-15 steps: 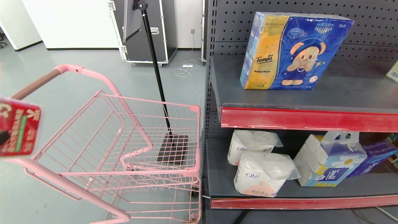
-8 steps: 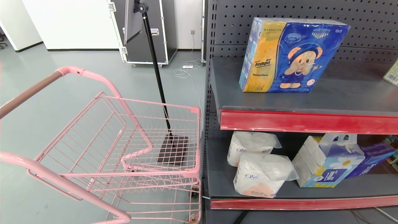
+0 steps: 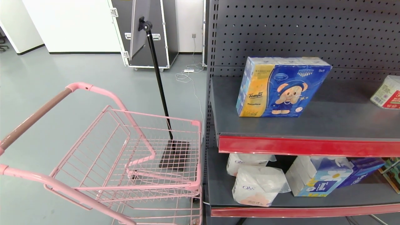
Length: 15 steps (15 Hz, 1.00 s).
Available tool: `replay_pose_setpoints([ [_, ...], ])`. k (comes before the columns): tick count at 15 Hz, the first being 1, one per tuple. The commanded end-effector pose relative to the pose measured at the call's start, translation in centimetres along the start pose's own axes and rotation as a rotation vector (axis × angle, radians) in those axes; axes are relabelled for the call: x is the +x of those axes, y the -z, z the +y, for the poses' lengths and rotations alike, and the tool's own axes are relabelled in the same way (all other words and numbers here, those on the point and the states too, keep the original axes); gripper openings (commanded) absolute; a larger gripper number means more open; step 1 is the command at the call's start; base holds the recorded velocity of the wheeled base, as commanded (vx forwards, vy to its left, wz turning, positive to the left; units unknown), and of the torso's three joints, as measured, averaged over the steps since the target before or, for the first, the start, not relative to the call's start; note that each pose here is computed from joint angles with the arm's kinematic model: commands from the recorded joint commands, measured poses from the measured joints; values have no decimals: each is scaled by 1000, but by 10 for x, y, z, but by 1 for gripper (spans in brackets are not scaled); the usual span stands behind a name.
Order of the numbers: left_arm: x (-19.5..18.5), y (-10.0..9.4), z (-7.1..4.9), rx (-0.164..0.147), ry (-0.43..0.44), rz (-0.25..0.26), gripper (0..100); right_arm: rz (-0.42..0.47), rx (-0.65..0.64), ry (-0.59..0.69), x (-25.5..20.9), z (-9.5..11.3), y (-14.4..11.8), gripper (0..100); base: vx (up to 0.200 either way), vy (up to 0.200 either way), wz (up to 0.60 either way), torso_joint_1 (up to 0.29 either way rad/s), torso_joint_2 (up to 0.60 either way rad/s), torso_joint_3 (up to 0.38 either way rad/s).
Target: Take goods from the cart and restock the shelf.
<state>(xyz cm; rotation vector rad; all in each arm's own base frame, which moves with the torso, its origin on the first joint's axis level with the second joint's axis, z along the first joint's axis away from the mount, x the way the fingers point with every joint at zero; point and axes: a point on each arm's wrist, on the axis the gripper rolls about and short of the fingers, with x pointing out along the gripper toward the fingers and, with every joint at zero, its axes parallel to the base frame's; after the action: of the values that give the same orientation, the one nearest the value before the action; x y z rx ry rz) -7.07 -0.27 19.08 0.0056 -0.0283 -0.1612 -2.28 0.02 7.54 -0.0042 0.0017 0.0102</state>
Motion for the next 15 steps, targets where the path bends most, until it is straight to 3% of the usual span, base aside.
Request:
replay_pose_setpoints([
  [1, 2, -2, 0, 0, 0, 10, 0, 1, 0, -1, 0, 0, 0, 100, 0, 0, 0, 198, -554, -373],
  [9, 4, -8, 1, 12, 3, 5, 0, 0, 1, -1, 0, 0, 0, 100, 0, 0, 0, 201, -535, -333],
  [15, 12, -15, 3, 100, 22, 11, 0, 1, 3, -1, 0, 0, 0, 100, 0, 0, 0, 155, -374, -218],
])
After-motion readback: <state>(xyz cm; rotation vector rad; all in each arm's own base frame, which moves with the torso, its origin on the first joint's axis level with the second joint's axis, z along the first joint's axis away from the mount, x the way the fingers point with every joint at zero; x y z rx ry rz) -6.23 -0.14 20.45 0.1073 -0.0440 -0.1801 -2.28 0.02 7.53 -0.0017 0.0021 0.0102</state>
